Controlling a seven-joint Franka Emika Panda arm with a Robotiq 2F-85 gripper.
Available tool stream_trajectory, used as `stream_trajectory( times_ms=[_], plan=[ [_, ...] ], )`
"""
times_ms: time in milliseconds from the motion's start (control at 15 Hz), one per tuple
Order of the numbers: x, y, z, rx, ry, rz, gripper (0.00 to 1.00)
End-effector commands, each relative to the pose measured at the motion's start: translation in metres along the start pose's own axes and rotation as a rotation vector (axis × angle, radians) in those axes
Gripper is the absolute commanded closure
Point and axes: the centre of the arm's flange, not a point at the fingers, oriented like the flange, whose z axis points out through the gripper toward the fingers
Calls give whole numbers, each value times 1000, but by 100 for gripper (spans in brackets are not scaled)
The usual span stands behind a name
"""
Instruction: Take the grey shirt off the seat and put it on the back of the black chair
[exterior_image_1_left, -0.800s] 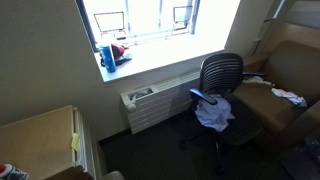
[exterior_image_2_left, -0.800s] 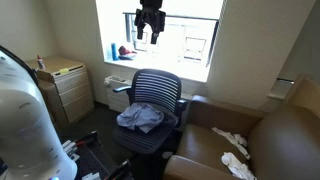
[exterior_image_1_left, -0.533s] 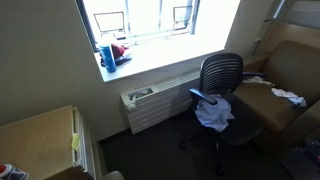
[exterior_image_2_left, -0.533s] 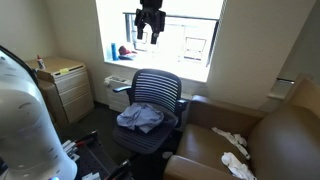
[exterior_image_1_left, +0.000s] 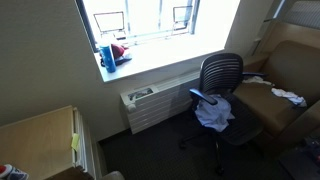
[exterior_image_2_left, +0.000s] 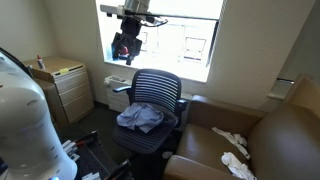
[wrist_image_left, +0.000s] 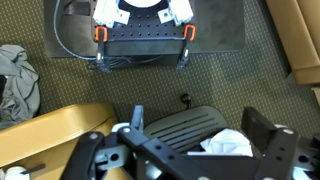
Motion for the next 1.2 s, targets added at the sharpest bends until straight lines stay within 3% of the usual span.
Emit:
stream_trajectory(
  times_ms=[0,200,267,467,533,667,1000,1067,1133],
  plan=[
    [4,-84,60,-80,-92,-169,0],
    [7,-134,108,-194,-117,-301,0],
    [-7,-118,83,-154,-102,-249,0],
    [-4,-139,109,-192,-134,-298,0],
    [1,-135,108,-211,-102,-241,0],
    [32,-140,132,-154,11,-143,0],
    [86,-196,181,-140,302,12,0],
    [94,-205,190,-147,320,35,0],
    [102,-212,206,-172,257,53,0]
  ],
)
